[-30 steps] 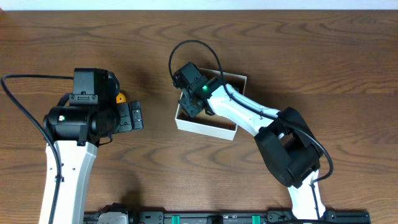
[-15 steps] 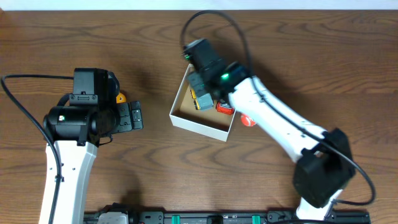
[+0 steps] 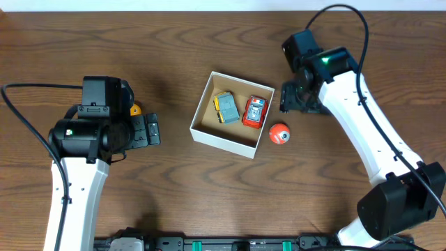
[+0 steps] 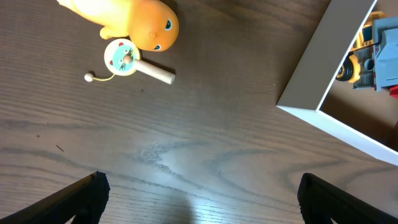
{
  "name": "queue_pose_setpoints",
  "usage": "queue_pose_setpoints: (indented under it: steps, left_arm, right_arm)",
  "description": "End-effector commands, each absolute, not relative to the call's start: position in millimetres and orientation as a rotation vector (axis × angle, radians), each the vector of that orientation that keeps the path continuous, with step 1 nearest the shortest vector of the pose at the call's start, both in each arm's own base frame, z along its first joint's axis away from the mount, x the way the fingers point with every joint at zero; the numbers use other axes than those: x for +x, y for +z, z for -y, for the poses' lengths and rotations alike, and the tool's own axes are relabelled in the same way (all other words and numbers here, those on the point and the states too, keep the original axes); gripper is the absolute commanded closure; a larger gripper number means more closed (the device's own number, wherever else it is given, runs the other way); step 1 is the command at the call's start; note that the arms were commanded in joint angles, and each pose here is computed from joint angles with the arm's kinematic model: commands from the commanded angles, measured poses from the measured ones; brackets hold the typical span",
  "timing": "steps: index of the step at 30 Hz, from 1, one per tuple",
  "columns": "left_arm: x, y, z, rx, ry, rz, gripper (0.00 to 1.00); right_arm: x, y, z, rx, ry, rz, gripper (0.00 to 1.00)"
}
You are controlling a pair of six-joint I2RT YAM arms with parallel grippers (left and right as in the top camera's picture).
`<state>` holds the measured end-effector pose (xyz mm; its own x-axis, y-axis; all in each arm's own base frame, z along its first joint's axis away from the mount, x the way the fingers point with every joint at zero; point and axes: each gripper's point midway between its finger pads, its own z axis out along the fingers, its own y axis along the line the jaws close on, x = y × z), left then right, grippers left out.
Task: Pack container
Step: 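Move the right gripper to the red ball and grasp it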
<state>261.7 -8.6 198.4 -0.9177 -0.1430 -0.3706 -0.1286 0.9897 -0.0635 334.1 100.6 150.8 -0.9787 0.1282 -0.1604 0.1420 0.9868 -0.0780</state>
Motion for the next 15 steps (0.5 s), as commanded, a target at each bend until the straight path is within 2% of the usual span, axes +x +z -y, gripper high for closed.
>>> queue_pose_setpoints:
  steps: [1,9,15]
  left_arm:
    - [264.4,204.5,9.6,-0.194,-0.061,-2.735,0.02]
    - [264.3,204.4,9.6,-0.194,-0.061,-2.736,0.02]
    - [264.2,204.4,9.6,-0.194,-0.061,-2.736,0.02]
  right_arm:
    - [312.8,134.0,-109.5,0.144,-0.083,-3.070,0.21]
    - [286.7,87.2,-114.3,0.109,-0.059,-3.166,0.19]
    - [295.5,56.5,-124.6,0.038,0.041,-3.112,0.17]
